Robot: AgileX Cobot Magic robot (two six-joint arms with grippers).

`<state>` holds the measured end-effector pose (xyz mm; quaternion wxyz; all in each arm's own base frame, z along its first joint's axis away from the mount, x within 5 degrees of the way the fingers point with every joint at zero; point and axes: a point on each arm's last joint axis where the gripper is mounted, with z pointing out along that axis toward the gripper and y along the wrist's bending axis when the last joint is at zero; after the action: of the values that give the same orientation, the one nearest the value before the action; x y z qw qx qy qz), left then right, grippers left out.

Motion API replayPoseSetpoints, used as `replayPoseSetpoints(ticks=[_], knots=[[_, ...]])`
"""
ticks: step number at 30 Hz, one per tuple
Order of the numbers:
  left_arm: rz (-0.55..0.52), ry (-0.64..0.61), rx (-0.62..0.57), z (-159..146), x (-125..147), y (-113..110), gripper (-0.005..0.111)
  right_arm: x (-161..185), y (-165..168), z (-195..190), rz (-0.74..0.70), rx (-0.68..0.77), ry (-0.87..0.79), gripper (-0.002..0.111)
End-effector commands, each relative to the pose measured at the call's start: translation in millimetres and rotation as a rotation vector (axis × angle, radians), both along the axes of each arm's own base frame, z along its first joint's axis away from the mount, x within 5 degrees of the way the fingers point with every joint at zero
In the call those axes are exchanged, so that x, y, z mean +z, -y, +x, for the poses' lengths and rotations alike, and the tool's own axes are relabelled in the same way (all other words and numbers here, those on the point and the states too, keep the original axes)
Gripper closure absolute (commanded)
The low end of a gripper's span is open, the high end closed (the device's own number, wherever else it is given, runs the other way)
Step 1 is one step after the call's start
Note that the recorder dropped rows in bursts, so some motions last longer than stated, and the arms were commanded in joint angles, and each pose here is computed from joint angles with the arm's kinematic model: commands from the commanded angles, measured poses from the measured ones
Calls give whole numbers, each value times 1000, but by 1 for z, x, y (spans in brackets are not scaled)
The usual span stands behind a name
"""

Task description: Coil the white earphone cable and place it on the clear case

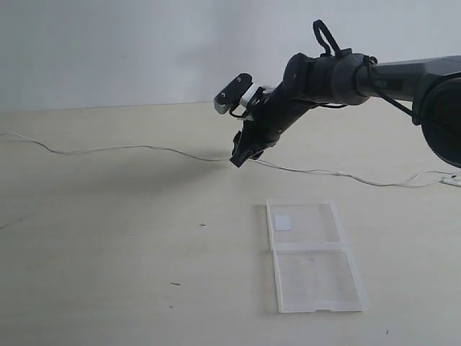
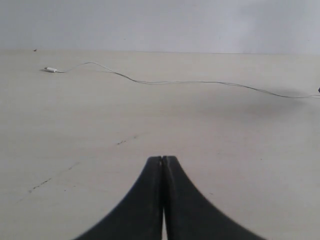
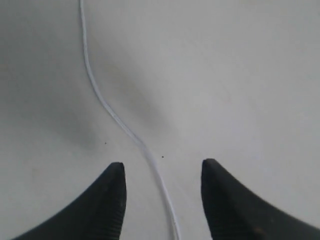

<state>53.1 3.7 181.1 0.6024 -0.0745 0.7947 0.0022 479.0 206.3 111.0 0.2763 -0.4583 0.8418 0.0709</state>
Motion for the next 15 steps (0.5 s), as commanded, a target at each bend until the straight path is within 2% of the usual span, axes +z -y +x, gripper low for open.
replayPoseSetpoints(ticks=[1, 15], knots=[[0, 10, 4, 0, 0, 0, 107, 2, 0, 1, -6, -2, 7, 60], [0, 10, 4, 0, 0, 0, 107, -15, 3, 1, -43, -27, -16, 60]])
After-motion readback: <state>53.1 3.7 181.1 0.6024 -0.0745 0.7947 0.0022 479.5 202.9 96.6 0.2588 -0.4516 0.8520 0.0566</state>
